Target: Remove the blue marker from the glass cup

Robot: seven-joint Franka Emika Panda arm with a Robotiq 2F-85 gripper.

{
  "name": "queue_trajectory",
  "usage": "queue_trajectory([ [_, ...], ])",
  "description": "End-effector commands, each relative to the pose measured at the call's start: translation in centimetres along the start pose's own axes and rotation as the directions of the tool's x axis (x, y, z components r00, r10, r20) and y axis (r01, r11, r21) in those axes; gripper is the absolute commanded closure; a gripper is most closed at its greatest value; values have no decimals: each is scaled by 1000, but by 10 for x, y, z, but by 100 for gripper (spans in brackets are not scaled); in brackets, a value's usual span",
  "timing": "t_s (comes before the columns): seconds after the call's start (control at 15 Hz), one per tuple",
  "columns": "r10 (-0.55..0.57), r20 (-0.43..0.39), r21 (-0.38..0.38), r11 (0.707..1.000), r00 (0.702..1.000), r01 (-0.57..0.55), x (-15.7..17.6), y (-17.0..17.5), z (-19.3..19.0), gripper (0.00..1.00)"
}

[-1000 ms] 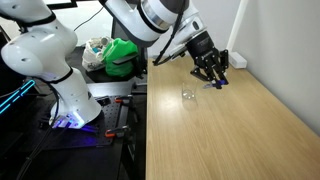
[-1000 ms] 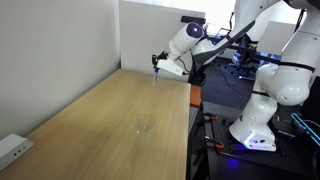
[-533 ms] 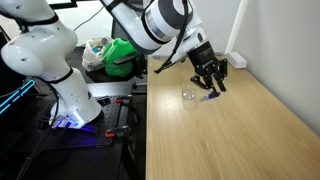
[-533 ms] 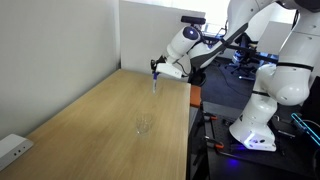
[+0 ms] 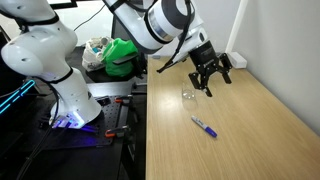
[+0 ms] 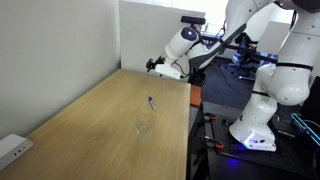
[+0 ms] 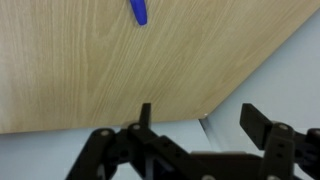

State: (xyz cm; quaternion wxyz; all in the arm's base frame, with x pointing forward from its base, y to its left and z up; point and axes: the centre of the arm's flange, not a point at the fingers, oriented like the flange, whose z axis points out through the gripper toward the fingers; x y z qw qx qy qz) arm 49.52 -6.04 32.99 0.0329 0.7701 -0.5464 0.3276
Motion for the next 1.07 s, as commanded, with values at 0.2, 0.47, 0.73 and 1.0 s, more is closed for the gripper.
queue_trajectory([
  [0.2, -102, -92, 46, 993, 991, 106, -36, -27, -50, 0],
  [0.47, -115, -164, 61, 990, 980, 126, -54, -37, -72, 0],
  [0.73, -129, -147, 69, 988, 981, 140, -56, -44, -69, 0],
  [1.0, -129, -148, 70, 988, 981, 141, -56, -44, -70, 0],
])
